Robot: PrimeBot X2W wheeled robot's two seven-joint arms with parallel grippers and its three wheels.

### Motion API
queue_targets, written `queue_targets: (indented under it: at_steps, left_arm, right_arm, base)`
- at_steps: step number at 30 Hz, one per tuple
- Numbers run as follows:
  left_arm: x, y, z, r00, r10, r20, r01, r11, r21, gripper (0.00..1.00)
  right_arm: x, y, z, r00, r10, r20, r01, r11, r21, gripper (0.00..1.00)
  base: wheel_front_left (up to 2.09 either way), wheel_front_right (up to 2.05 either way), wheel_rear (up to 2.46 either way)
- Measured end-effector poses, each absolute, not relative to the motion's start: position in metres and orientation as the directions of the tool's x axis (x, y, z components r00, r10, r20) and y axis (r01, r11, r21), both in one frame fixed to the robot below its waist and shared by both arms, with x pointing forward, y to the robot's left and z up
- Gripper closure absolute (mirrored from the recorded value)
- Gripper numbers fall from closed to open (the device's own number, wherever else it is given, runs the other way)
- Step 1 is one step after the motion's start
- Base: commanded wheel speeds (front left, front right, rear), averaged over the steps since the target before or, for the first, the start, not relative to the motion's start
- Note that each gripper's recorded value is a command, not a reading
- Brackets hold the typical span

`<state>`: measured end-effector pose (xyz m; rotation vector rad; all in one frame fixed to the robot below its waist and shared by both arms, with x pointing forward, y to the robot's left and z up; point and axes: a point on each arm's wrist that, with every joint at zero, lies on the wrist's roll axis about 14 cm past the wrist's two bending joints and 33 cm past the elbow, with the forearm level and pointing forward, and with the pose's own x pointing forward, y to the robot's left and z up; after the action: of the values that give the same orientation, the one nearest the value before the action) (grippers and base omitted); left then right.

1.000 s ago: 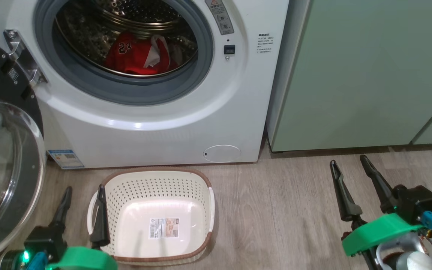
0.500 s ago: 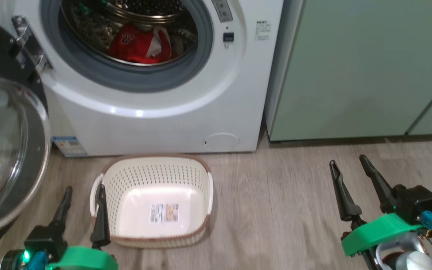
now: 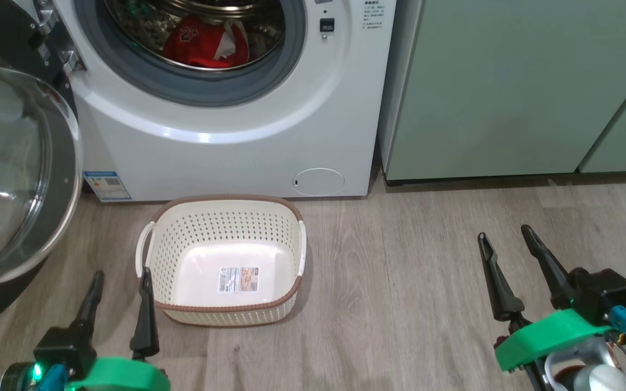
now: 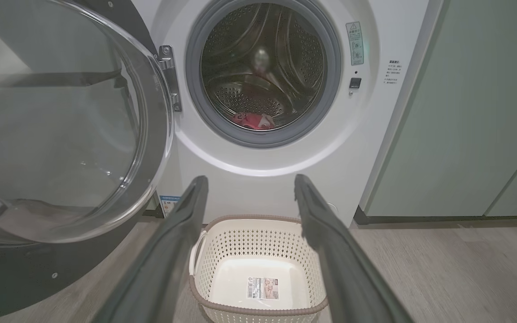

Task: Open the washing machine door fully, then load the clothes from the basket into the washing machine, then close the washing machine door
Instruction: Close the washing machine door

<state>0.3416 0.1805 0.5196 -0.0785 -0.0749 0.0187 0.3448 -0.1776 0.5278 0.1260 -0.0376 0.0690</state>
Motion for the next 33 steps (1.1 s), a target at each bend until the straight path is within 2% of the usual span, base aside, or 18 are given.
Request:
queue_targets:
  at_steps: [20,33]
  left_arm:
    - [0.332,0.195,0.517,0.995,0.078,0.066,-0.072,0.993,-0.091,0.0]
    - [0.281,0.272,0.526,0.924,0.371,0.094,-0.359,0.925,-0.125,0.0]
  right_arm:
    - [0.354,-0.168,0.526,0.994,0.101,0.037,-0.105,0.987,0.123,0.0]
    - [0.381,-0.091,0.524,0.945,0.327,0.027,-0.328,0.936,0.125,0.0]
  base:
    - [0.0,0.0,0.0]
    - [0.0,0.0,0.0]
